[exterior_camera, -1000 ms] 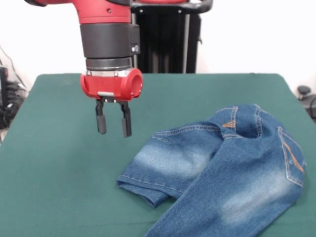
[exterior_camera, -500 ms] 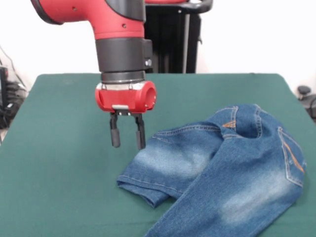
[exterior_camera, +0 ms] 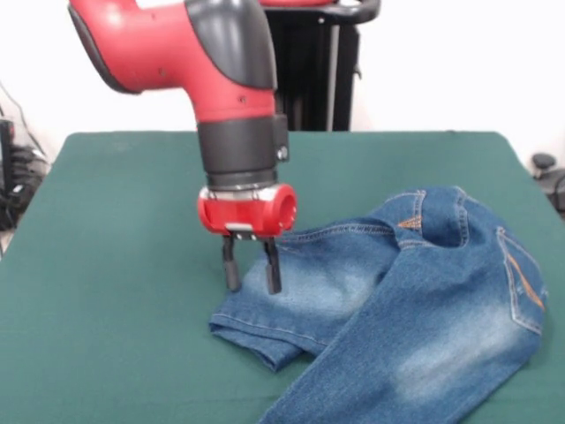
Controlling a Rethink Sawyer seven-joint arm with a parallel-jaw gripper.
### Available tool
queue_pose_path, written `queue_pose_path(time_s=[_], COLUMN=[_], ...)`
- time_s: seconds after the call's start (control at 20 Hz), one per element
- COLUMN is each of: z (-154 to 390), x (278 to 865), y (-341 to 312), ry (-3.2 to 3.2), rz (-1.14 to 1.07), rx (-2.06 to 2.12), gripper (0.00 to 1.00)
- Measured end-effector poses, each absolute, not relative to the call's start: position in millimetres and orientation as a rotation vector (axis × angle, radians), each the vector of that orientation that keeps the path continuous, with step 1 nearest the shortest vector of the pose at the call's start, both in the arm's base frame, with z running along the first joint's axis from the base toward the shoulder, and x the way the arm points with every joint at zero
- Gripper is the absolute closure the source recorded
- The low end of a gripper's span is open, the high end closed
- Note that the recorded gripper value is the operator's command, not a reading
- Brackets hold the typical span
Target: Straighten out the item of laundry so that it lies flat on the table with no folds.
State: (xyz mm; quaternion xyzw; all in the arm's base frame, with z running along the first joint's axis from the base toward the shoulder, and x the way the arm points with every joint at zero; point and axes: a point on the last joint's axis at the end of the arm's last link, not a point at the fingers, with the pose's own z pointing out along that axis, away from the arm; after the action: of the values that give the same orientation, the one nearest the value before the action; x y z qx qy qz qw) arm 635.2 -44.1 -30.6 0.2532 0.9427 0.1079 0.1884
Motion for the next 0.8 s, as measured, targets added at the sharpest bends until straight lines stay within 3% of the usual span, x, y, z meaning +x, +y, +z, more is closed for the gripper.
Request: queue_pose_path(time_s=[0.1,0.8], z=[-50.2,-48.6], x=[627.7,631.4], y=[-38.8,-45.2], ry=[2.667,2.637], rz=[0.329,0.382], rx=[0.729,0.732], gripper=[0.0,0.0])
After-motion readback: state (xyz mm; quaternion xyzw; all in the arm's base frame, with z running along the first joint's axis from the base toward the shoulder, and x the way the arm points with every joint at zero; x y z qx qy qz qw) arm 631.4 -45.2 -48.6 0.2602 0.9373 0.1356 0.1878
